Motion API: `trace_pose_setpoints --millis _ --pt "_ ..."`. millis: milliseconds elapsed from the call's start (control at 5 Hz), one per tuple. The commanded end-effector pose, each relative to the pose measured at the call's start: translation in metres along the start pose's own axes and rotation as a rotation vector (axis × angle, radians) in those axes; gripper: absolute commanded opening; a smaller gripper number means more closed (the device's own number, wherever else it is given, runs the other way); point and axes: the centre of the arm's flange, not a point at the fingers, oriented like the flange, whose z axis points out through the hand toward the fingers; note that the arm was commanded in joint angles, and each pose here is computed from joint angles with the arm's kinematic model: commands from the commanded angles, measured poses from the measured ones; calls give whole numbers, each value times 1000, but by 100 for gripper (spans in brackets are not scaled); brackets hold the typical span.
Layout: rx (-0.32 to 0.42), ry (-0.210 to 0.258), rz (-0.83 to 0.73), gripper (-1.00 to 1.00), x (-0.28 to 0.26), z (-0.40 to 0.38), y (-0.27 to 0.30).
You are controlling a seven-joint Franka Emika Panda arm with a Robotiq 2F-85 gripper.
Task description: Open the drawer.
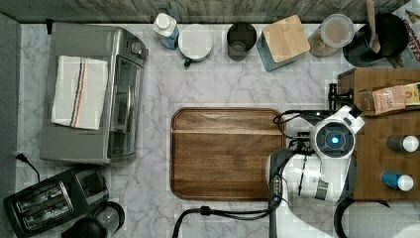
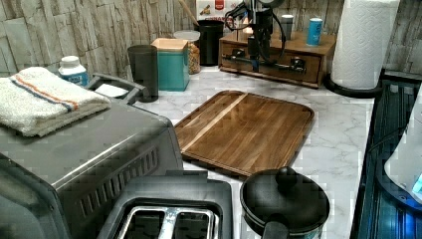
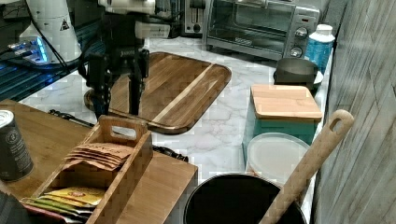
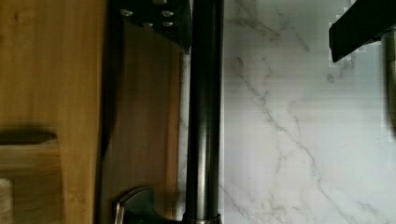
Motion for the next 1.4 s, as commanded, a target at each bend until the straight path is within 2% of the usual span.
trace_pose_setpoints --millis 200,400,600,800,1000,1200,1400 --pt "-37 95 101 100 -1 18 55" --pt "-9 41 129 100 4 20 45" --pt "20 13 155 100 8 18 36" --pt "93 85 163 100 2 15 23" --pt "159 83 154 100 2 11 -9" --pt "241 54 102 100 6 4 -46" --pt "281 125 16 100 7 -3 -96"
